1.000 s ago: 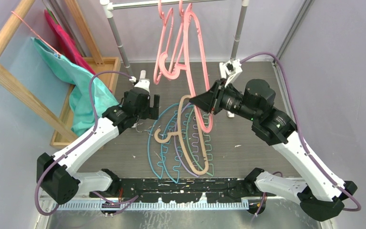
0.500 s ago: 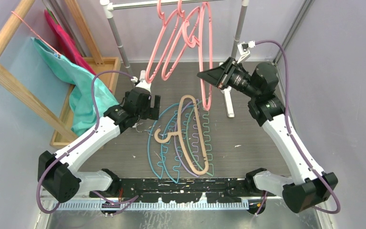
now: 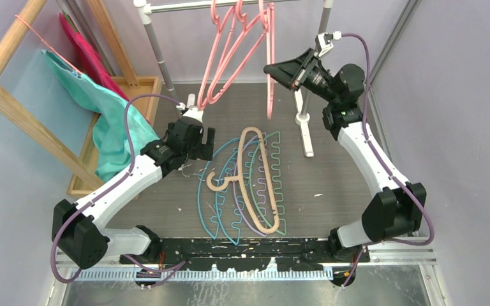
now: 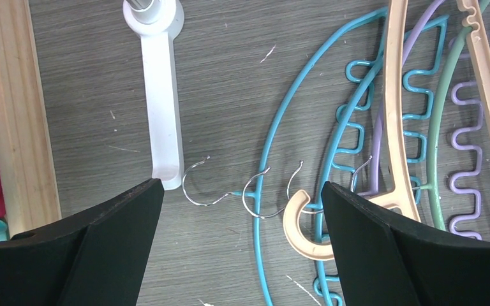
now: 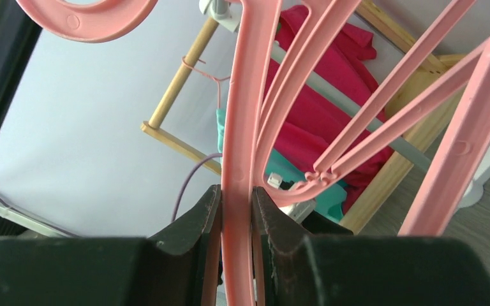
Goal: Organize the hangers
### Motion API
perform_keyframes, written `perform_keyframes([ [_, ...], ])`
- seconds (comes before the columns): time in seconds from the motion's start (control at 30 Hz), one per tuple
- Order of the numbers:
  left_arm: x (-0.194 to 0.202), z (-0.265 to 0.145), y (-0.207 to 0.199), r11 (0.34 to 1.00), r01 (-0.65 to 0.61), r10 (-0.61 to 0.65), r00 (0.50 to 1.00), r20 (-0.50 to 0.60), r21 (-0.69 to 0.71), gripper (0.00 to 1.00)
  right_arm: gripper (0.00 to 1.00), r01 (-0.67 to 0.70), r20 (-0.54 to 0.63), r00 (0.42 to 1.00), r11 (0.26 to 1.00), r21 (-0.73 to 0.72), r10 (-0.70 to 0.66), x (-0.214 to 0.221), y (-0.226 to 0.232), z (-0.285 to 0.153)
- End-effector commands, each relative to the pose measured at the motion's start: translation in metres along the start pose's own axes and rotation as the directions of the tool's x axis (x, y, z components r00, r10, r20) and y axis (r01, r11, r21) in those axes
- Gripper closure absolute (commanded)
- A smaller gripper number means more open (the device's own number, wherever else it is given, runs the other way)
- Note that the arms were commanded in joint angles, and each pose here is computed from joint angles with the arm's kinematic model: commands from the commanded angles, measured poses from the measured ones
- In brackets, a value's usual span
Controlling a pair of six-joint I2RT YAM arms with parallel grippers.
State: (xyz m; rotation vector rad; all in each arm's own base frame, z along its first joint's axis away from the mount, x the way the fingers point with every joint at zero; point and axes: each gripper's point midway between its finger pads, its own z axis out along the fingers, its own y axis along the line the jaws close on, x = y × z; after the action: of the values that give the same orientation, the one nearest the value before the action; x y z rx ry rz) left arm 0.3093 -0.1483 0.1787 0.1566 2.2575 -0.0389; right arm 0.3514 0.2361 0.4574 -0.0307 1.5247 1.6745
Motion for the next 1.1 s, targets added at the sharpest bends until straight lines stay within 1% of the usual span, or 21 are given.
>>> perform_keyframes([
  [0.0,-0.016,-0.001,0.002,1.000,0.017,-0.016,0.999,0.052,-0.014,0.02,0.99,0.066,0.061,0.997,0.984,-0.164,-0.057,-0.028,0.053,0.007],
  [0.37,-0.015,0.001,0.005,1.000,0.001,0.000,0.999,0.044,-0.031,0.02,0.99,-0.047,0.105,0.993,0.998,-0.045,0.052,-0.051,0.000,0.033],
  [0.57,-0.013,0.001,0.006,0.999,-0.007,0.008,0.999,0.039,-0.036,0.02,0.99,-0.114,0.116,0.987,0.993,0.040,0.109,-0.050,-0.029,0.038],
  [0.63,-0.012,0.001,0.006,0.999,-0.007,0.009,0.999,0.038,-0.036,0.02,0.99,-0.128,0.108,0.987,0.990,0.052,0.121,-0.049,-0.037,0.040],
  [0.7,-0.005,0.009,0.005,0.999,-0.022,0.023,1.000,0.007,-0.047,0.02,0.99,-0.139,0.098,0.986,0.989,0.057,0.133,-0.047,-0.043,0.042],
  [0.87,-0.006,0.009,0.006,0.998,-0.024,0.025,1.000,0.008,-0.051,0.02,0.99,-0.148,0.076,0.987,0.987,0.065,0.143,-0.044,-0.050,0.047],
  [1.07,-0.004,0.012,0.005,0.998,-0.027,0.027,1.000,0.000,-0.052,0.02,0.99,-0.143,-0.001,0.990,0.982,0.121,0.144,-0.018,-0.067,0.061],
])
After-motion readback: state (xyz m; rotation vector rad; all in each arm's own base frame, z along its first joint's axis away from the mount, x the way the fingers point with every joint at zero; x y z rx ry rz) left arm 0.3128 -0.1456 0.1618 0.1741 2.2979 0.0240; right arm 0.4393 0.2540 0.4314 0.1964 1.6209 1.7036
